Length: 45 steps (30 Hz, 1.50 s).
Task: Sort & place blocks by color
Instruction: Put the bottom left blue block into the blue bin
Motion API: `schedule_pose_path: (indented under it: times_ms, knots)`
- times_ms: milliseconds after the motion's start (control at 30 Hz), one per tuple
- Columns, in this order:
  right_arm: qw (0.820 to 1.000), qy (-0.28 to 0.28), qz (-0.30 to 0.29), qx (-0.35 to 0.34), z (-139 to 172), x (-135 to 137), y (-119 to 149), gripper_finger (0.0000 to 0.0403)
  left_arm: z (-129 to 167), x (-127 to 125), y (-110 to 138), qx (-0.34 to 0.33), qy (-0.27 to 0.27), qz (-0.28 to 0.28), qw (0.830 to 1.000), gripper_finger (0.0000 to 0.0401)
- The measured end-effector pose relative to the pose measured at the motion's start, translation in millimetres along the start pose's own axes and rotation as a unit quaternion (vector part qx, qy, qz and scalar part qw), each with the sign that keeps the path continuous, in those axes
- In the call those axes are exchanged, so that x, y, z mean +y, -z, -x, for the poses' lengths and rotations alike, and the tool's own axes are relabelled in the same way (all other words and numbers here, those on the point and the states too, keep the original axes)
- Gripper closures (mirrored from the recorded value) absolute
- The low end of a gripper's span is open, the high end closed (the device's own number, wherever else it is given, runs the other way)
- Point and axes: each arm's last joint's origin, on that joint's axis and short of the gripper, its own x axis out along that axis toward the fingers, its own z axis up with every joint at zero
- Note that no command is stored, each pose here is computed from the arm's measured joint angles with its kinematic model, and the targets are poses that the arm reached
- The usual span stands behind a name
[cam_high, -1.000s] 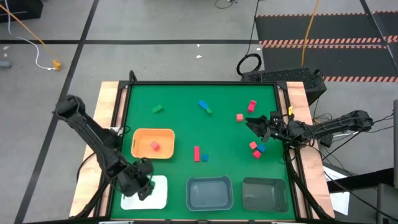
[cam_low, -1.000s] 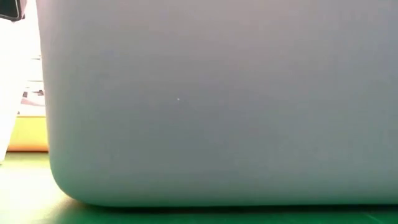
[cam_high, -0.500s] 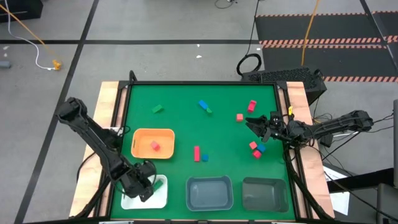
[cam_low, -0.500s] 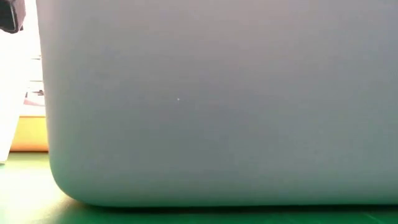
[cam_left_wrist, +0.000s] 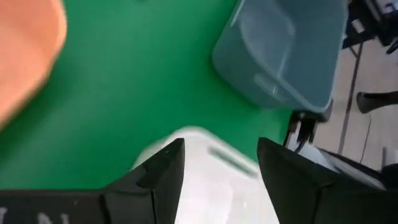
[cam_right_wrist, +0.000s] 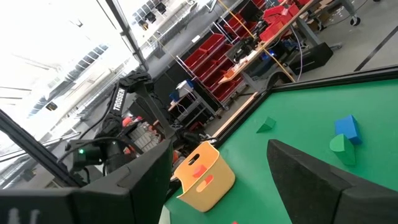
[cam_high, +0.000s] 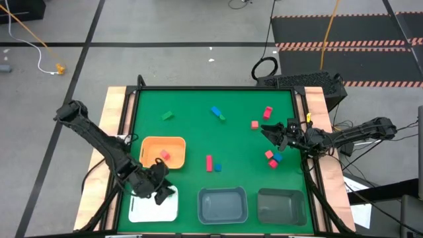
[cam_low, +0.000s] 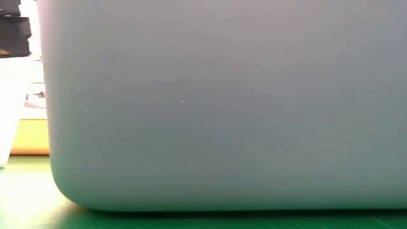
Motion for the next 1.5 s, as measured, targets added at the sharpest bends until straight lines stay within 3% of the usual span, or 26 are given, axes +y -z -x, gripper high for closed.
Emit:
schedule_pose_path:
  times_ms: [233, 400, 600, 800, 1067, 1367, 1500]
  knots:
    - [1.0, 0.0, 0.0, 0.0, 0, 0, 0, 0.0149, -1, -6, -36, -0.047, 0.014, -0.067, 0.997, 0.0198]
    - [1.0, 0.0, 0.0, 0.0, 0, 0, 0, 0.0149, -4, -17, -59, -0.072, 0.008, -0.146, 0.987, 0.0198]
    - [1.0, 0.0, 0.0, 0.0, 0, 0, 0, 0.0149, -23, -17, -74, -0.099, -0.012, -0.271, 0.957, 0.0198]
    - [1.0, 0.0, 0.0, 0.0, 0, 0, 0, 0.0149, -54, -13, -81, -0.107, -0.029, -0.354, 0.929, 0.0198]
    - [1.0, 0.0, 0.0, 0.0, 0, 0, 0, 0.0149, -105, 5, -91, -0.108, -0.064, -0.397, 0.909, 0.0189]
    - [1.0, 0.0, -0.001, 0.0, 0, 0, 0, 0.0149, -136, 20, -102, -0.124, -0.069, -0.435, 0.889, 0.0127]
    - [1.0, 0.0, -0.001, 0.0, 0, 0, 0, 0.0149, -151, 33, -106, -0.122, -0.083, -0.432, 0.89, 0.0108]
